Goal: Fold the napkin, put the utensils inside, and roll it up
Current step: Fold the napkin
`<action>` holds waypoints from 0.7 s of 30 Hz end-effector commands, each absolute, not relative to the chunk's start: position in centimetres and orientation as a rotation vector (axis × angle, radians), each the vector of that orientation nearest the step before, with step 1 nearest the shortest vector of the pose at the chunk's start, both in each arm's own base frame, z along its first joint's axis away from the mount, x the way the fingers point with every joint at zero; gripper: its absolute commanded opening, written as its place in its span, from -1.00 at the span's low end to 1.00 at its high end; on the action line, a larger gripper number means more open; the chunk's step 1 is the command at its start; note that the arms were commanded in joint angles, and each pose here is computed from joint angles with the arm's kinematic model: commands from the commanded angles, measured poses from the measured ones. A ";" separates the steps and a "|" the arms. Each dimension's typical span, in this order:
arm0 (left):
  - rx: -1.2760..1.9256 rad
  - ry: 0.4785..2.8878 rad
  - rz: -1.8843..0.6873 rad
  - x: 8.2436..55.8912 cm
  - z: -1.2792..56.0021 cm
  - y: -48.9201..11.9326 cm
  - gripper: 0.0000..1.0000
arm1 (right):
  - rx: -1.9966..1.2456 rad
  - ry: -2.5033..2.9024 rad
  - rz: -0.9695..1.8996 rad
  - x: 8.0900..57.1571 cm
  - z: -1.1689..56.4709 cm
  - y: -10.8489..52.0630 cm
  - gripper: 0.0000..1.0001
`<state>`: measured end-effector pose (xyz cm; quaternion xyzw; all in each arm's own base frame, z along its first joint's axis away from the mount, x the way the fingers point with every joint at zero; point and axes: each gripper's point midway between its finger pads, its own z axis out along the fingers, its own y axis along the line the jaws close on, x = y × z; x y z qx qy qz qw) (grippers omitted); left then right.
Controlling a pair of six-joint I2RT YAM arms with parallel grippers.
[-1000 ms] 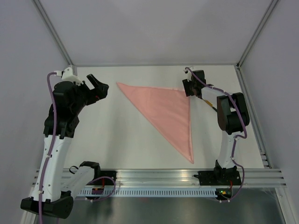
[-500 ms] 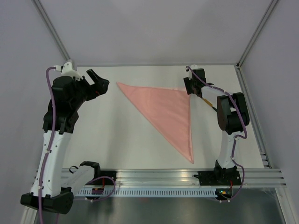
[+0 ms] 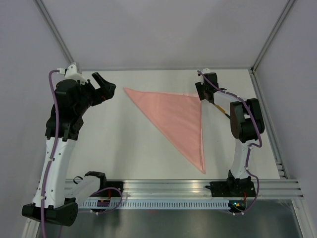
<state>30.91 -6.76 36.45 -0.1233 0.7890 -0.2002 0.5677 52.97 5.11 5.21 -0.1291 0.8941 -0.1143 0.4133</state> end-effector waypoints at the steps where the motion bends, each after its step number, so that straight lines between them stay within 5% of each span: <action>1: -0.299 1.822 -0.532 30.3 38.3 -7.3 0.98 | -0.302 2.171 -0.343 53.9 8.6 4.3 0.38; 21: -0.278 1.827 -0.510 29.6 37.3 -7.1 0.99 | -0.198 2.281 -0.154 50.9 8.8 -1.9 0.44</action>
